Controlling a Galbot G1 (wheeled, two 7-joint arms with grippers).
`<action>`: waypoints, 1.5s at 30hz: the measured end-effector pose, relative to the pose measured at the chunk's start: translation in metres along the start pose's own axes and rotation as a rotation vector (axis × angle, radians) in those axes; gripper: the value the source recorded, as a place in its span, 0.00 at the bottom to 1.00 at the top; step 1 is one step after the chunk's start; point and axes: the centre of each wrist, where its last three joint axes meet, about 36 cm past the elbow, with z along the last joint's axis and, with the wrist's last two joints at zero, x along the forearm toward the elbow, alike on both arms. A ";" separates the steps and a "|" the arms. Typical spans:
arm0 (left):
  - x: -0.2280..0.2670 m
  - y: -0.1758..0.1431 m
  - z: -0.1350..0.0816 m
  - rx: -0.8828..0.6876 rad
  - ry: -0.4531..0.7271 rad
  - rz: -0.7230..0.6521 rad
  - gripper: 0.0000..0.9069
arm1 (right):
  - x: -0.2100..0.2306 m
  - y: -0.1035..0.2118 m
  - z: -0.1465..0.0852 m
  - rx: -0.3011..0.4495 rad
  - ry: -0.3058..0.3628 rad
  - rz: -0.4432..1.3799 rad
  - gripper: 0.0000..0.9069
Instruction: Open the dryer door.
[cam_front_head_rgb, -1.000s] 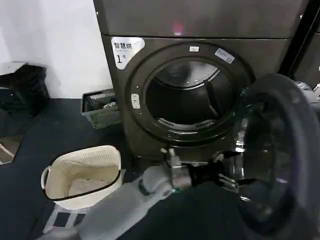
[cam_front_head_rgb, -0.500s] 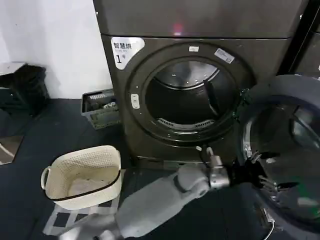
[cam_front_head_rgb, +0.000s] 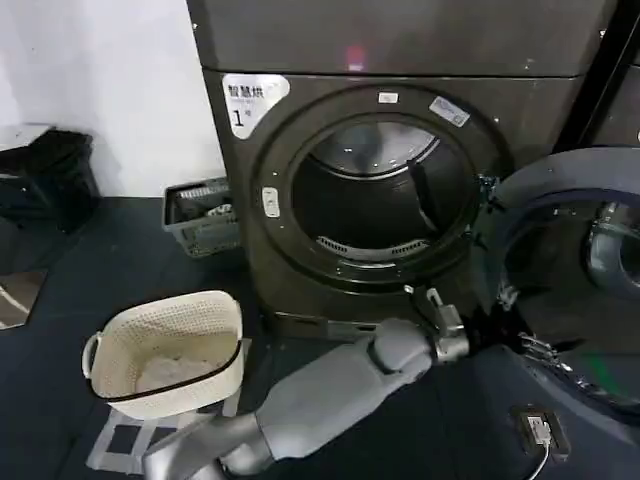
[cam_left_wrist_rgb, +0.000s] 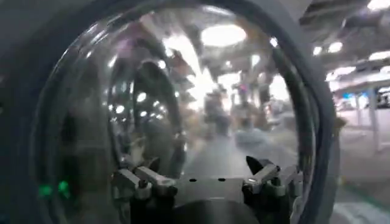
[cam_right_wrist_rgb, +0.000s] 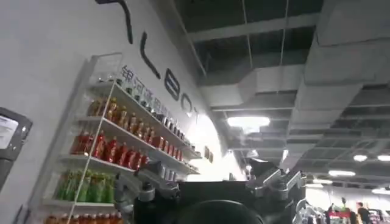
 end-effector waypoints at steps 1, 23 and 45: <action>0.001 0.001 0.003 -0.007 0.008 -0.006 1.00 | 0.000 -0.001 -0.001 0.000 -0.001 0.002 1.00; 0.009 0.009 0.035 -0.095 -0.049 -0.092 1.00 | 0.008 -0.005 -0.008 0.004 -0.011 -0.008 1.00; 0.004 0.002 -0.008 -0.310 -0.534 -0.177 1.00 | 0.003 0.004 -0.022 0.002 -0.051 -0.067 1.00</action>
